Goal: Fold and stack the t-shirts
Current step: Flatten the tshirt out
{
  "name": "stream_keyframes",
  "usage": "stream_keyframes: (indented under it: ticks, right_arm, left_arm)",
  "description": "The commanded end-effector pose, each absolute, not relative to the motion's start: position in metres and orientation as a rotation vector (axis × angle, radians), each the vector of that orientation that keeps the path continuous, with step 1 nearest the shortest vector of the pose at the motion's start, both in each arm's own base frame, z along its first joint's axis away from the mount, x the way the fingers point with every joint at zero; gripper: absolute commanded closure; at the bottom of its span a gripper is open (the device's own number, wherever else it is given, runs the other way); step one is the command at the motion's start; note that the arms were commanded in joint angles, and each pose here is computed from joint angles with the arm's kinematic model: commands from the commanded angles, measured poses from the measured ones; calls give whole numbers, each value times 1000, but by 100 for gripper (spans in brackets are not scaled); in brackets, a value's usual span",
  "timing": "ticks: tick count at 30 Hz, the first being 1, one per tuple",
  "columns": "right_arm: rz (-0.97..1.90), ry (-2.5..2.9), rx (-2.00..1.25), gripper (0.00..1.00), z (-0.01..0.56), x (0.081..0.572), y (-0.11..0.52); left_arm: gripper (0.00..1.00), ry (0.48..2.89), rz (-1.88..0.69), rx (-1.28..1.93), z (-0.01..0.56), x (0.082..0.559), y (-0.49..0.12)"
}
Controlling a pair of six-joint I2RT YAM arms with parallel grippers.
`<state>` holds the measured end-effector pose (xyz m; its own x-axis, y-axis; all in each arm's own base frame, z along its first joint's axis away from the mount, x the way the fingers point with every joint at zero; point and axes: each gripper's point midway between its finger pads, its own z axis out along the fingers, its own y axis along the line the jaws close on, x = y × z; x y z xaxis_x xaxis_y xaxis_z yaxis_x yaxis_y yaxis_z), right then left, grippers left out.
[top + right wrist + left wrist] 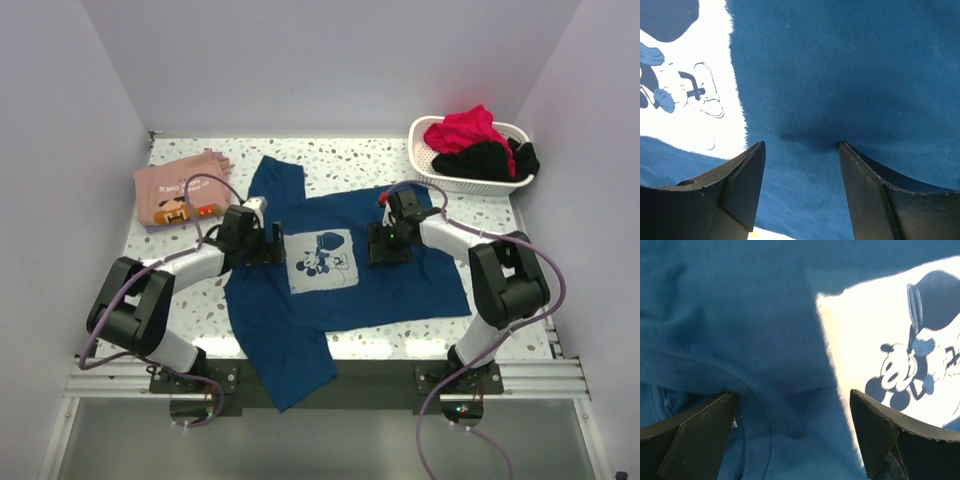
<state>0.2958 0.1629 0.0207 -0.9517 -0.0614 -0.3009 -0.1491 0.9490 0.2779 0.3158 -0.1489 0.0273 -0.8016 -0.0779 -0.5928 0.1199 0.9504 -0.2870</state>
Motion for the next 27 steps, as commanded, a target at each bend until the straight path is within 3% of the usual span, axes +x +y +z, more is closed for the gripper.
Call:
stream_keyframes:
  ticks: [1,14,27]
  right_arm:
    - [476,2870,-148,35,-5,291,170]
    - [384,2903,-73,34,-18,326,165]
    - [355,2895,9,33,-19,376,148]
  left_arm:
    - [0,2572,-393,11,-6,305,-145]
    - [0,2588,-261,6,-16,368,-129]
    - [0,2549,-241,6,-5,459,-137]
